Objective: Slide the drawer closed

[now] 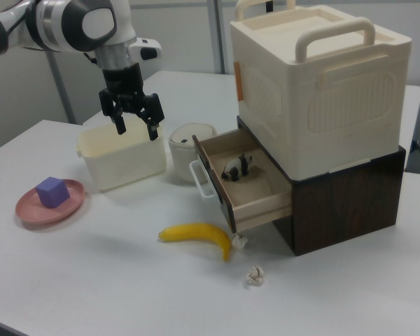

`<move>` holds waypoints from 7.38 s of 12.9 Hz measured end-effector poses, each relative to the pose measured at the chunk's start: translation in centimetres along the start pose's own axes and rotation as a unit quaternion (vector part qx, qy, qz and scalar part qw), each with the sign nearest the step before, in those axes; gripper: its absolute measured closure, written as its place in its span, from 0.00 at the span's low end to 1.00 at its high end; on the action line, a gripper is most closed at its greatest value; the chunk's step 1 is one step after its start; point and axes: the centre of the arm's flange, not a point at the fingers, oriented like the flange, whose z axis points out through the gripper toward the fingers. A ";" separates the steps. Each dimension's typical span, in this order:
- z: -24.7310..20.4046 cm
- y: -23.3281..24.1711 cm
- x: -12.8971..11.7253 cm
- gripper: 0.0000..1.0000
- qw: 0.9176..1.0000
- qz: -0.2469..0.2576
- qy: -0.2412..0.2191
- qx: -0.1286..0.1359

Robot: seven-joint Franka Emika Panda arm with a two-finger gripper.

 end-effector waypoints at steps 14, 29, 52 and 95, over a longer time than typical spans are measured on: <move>0.4 -0.1 0.0 0.36 1.000 -0.006 -0.004 0.000; 0.9 -0.4 -0.1 0.99 1.000 0.027 -0.010 0.001; 12.1 0.0 2.7 0.99 0.929 0.369 0.005 -0.035; 6.8 6.3 5.3 0.98 0.942 0.275 0.185 -0.056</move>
